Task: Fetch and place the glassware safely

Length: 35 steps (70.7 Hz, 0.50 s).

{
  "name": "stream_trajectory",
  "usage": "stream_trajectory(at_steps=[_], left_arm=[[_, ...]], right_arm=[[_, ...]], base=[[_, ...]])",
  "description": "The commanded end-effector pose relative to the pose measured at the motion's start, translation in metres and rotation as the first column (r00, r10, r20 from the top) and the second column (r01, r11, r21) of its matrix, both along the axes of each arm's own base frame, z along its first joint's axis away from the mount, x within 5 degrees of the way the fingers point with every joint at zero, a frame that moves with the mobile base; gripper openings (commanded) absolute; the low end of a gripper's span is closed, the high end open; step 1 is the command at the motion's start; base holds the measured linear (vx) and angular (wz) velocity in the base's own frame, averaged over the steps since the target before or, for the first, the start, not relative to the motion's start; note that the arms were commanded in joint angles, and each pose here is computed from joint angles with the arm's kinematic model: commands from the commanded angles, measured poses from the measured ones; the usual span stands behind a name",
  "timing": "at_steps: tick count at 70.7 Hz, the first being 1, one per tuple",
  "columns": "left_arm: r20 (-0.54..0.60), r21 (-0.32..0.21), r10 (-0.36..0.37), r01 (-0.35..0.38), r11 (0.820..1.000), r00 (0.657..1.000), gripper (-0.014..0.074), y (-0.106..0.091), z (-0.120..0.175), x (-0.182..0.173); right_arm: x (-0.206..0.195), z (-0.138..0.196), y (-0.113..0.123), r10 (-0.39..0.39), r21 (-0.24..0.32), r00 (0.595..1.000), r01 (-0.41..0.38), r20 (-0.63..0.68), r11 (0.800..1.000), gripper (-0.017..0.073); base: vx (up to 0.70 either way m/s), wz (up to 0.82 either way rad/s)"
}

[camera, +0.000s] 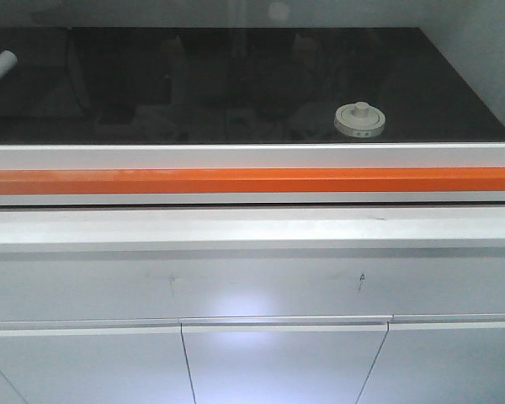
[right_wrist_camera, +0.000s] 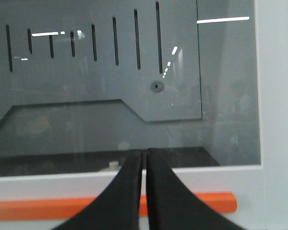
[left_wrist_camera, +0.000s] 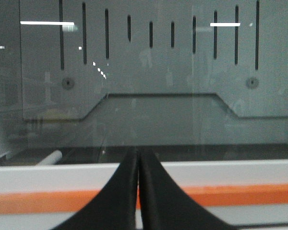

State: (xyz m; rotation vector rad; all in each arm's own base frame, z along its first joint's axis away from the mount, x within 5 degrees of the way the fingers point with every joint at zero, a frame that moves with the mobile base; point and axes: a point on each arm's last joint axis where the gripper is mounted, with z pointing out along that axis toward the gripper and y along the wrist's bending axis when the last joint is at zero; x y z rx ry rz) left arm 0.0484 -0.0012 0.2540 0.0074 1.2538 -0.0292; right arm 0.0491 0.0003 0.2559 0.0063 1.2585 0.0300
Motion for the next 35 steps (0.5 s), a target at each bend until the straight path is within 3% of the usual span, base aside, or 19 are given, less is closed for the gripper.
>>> stream_trajectory(at_steps=[1, 17, 26, 35], left_arm=[[0.101, -0.030, -0.013, 0.016, 0.999, 0.995, -0.0007, 0.000, 0.046, -0.003], [0.087, -0.025, -0.012, 0.014, 1.000, 0.996, -0.0007, -0.001, 0.124, 0.023], [-0.011, -0.023, -0.012, 0.011, 1.000, 1.000, -0.0007, -0.002, 0.138, 0.060], [-0.096, -0.022, -0.012, 0.010, 1.000, 0.995, -0.0007, -0.003, 0.137, 0.095]], right_arm=[[-0.002, 0.046, -0.001, -0.013, -0.011, 0.993, 0.014, 0.116, 1.000, -0.0004], [0.033, 0.118, 0.000, -0.013, -0.010, 0.995, 0.014, 0.101, 1.000, -0.0004], [0.061, 0.138, 0.000, -0.015, -0.010, 0.996, 0.016, 0.090, 1.000, -0.0004], [0.093, 0.134, 0.000, -0.017, -0.004, 0.998, 0.017, 0.062, 1.000, -0.0004]], base=[[0.00, 0.00], [0.00, 0.00], [0.00, 0.00], [0.00, 0.00]])
